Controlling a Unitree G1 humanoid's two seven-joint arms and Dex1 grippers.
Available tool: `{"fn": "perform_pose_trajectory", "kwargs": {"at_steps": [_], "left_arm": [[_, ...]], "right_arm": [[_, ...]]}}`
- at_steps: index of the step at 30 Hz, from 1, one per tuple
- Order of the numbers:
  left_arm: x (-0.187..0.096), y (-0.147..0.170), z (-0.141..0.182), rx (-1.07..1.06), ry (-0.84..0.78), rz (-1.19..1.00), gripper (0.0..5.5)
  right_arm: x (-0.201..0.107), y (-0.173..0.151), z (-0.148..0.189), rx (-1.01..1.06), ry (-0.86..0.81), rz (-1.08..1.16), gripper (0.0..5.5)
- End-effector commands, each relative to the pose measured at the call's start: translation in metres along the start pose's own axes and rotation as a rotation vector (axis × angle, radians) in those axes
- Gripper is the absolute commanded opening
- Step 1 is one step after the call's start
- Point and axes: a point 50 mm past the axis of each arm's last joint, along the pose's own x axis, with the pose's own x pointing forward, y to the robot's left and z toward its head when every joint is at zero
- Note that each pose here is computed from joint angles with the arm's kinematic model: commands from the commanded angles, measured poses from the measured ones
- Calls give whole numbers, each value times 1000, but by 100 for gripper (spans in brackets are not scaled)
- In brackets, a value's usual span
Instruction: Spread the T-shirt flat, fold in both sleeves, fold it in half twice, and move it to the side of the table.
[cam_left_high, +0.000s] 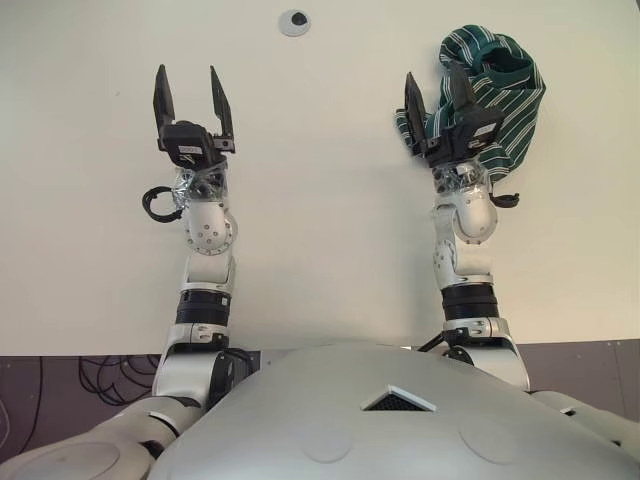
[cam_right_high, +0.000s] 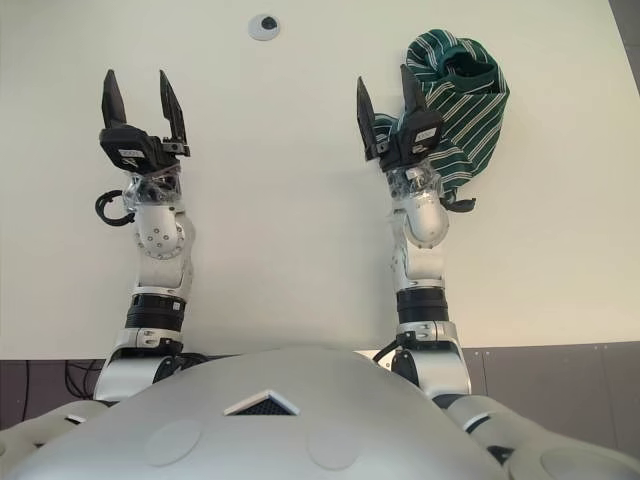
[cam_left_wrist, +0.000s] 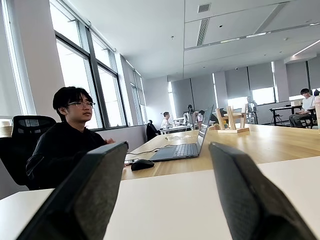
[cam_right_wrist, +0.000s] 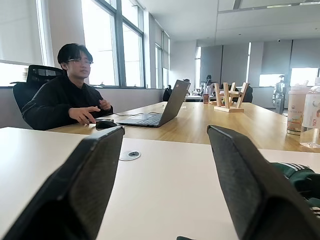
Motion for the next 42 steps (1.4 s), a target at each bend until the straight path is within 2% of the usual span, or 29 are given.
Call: {"fn": "perform_pose_trajectory", "kwargs": {"at_steps": [1, 8, 13, 17, 21, 26, 39, 42], "left_arm": [[-1, 0, 0, -6, 25, 7, 296], [-2, -2, -6, 0, 56, 7, 296], [-4, -17, -11, -101, 54, -61, 296], [-1, -3, -20, -79, 72, 70, 296], [5, -11, -16, -173, 14, 66, 296], [-3, -27, -13, -200, -47, -31, 296], [-4, -27, -15, -200, -56, -43, 296], [-2, -26, -13, -194, -64, -47, 296]], "right_arm": [[0, -1, 1, 1, 20, 6, 305], [-1, 1, 1, 8, 27, 23, 305], [1, 2, -12, 27, 50, 30, 305], [5, 5, -16, 52, 23, 62, 305], [9, 16, -17, 50, -9, 133, 305], [8, 28, -23, 22, -10, 208, 305], [9, 29, -26, 14, -8, 215, 305], [12, 15, -14, -45, -56, 202, 305]]}}
